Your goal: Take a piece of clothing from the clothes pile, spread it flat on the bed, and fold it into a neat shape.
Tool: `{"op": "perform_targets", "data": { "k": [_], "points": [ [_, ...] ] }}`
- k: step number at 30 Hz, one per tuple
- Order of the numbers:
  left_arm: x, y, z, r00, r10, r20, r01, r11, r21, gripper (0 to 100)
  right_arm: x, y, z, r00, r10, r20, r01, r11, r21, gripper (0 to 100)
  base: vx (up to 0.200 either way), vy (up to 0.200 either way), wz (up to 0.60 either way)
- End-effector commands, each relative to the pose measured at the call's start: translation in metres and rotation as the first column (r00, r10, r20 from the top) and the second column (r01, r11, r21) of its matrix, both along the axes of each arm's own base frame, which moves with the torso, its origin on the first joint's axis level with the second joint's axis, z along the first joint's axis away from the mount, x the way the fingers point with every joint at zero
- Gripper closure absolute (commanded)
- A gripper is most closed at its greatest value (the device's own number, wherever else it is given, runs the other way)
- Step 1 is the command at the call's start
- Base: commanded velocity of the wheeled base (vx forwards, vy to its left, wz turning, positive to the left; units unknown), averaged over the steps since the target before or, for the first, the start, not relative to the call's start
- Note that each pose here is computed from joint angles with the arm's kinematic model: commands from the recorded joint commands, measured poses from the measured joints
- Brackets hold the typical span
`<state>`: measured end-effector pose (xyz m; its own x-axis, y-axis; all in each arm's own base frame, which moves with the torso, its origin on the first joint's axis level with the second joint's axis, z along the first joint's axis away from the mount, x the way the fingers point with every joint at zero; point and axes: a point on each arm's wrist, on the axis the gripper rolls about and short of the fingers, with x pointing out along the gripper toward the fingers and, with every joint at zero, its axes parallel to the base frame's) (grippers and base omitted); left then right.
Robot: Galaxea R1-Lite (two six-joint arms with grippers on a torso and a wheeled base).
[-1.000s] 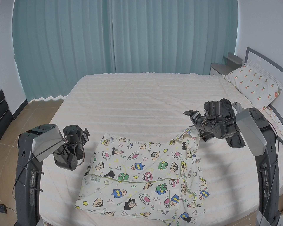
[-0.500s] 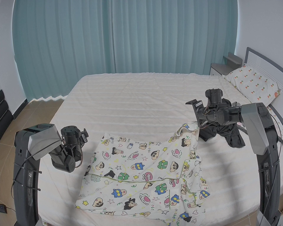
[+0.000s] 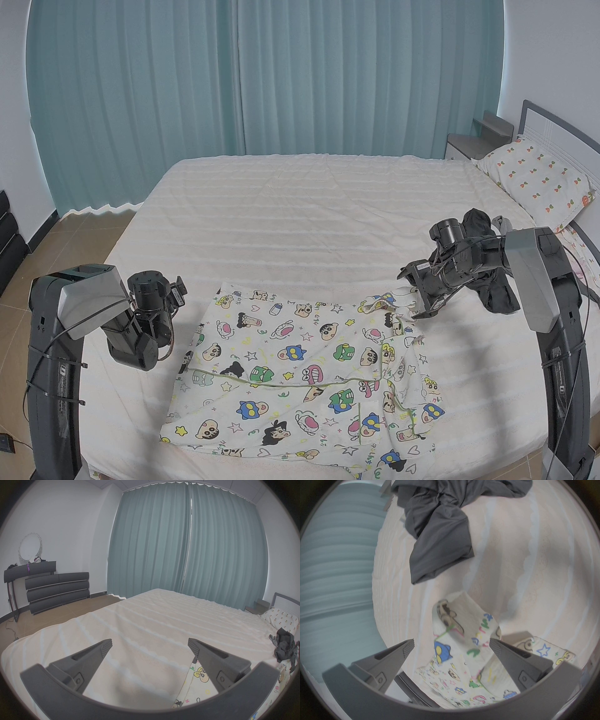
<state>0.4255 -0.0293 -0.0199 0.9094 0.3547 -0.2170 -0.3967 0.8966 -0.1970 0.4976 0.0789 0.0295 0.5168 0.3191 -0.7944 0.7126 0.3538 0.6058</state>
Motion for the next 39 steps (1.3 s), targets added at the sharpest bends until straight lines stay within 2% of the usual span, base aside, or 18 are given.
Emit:
{"op": "perform_targets", "data": {
  "k": [1, 2, 4, 5, 7, 10, 12, 16, 19, 22, 23, 25, 27, 32, 36, 37, 38, 39],
  "points": [
    [-0.010, 0.001, 0.011, 0.999, -0.024, 0.021, 0.025, 1.000, -0.016, 0, -0.009, 0.001, 0.060, 0.988, 0.084, 0.133, -0.081, 0.996, -0.025, 0, 0.000, 0.000, 0.00],
    [-0.016, 0.001, 0.016, 0.998, -0.047, 0.035, 0.048, 0.998, -0.028, 0, -0.014, 0.000, 0.088, 0.970, 0.124, 0.211, -0.116, 0.992, -0.050, 0, 0.000, 0.000, 0.00],
    [-0.024, 0.002, 0.023, 0.997, -0.067, 0.041, 0.069, 0.997, -0.045, 0, -0.022, -0.001, 0.122, 0.926, 0.191, 0.326, -0.170, 0.981, -0.094, 0, 0.000, 0.000, 0.00],
    [-0.027, 0.002, 0.025, 0.997, -0.070, 0.043, 0.073, 0.996, -0.051, 0, -0.026, -0.002, 0.122, 0.921, 0.211, 0.328, -0.187, 0.977, -0.106, 0, 0.000, 0.000, 0.00],
    [-0.034, 0.002, 0.033, 0.995, -0.079, 0.057, 0.083, 0.993, -0.086, 0, -0.043, -0.006, 0.118, 0.897, 0.297, 0.327, -0.251, 0.952, -0.176, 0, 0.000, 0.000, 0.00],
    [-0.048, 0.003, 0.044, 0.992, -0.114, 0.062, 0.121, 0.984, -0.134, 0, -0.071, -0.012, 0.104, 0.850, 0.437, 0.295, -0.365, 0.891, -0.268, 0, 0.000, 0.000, 0.00],
    [-0.066, 0.005, 0.053, 0.985, -0.162, 0.054, 0.169, 0.968, -0.184, 0, -0.100, -0.023, 0.089, 0.793, 0.553, 0.255, -0.464, 0.820, -0.336, 0, 0.000, 0.000, 0.00],
    [-0.098, 0.004, 0.063, 0.974, -0.224, 0.037, 0.225, 0.933, -0.280, 0, -0.140, -0.051, 0.056, 0.707, 0.686, 0.170, -0.573, 0.698, -0.430, 0, 0.000, 0.000, 0.00],
    [-0.120, 0.003, 0.068, 0.967, -0.251, 0.038, 0.246, 0.890, -0.384, 0, -0.168, -0.075, 0.028, 0.647, 0.755, 0.102, -0.641, 0.612, -0.463, 0, 0.000, 0.000, 0.00],
    [-0.138, -0.003, 0.071, 0.961, -0.276, 0.033, 0.259, 0.847, -0.463, 0, -0.189, -0.088, 0.003, 0.572, 0.819, 0.044, -0.712, 0.522, -0.469, 0, 0.000, 0.000, 0.00],
    [-0.144, -0.007, 0.071, 0.960, -0.280, 0.028, 0.258, 0.835, -0.486, 0, -0.193, -0.090, -0.005, 0.560, 0.828, 0.023, -0.730, 0.506, -0.459, 0, 0.000, 0.000, 0.00],
    [-0.147, -0.009, 0.070, 0.959, -0.283, 0.025, 0.257, 0.829, -0.497, 0, -0.194, -0.091, -0.010, 0.559, 0.829, 0.013, -0.738, 0.505, -0.448, 0, 0.000, 0.000, 0.00],
    [-0.158, -0.014, 0.069, 0.963, -0.267, 0.034, 0.242, 0.808, -0.536, 0, -0.191, -0.095, -0.031, 0.570, 0.821, -0.024, -0.756, 0.514, -0.405, 0, 0.000, 0.000, 0.00],
    [-0.167, -0.014, 0.065, 0.974, -0.221, 0.054, 0.213, 0.804, -0.556, 0, -0.187, -0.094, -0.042, 0.572, 0.819, -0.046, -0.757, 0.505, -0.414, 0, 0.000, 0.000, 0.00],
    [-0.168, -0.014, 0.053, 0.979, -0.198, 0.045, 0.190, 0.812, -0.552, 0, -0.170, -0.084, -0.050, 0.554, 0.822, -0.132, -0.760, 0.434, -0.484, 0, 0.000, 0.000, 0.00],
    [-0.168, -0.014, 0.053, 0.979, -0.198, 0.045, 0.190, 0.812, -0.552, 0, -0.170, -0.084, -0.050, 0.554, 0.822, -0.132, -0.760, 0.434, -0.484, 0, 0.000, 0.000, 0.00],
    [-0.167, -0.013, 0.046, 0.983, -0.180, 0.019, 0.161, 0.822, -0.547, 0, -0.164, -0.076, -0.050, 0.537, 0.832, -0.140, -0.762, 0.406, -0.505, 0, 0.000, 0.000, 0.00],
    [-0.167, -0.013, 0.045, 0.985, -0.173, 0.013, 0.152, 0.825, -0.544, 0, -0.162, -0.073, -0.049, 0.530, 0.836, -0.140, -0.763, 0.398, -0.510, 0, 0.000, 0.000, 0.00]
  ]
}}
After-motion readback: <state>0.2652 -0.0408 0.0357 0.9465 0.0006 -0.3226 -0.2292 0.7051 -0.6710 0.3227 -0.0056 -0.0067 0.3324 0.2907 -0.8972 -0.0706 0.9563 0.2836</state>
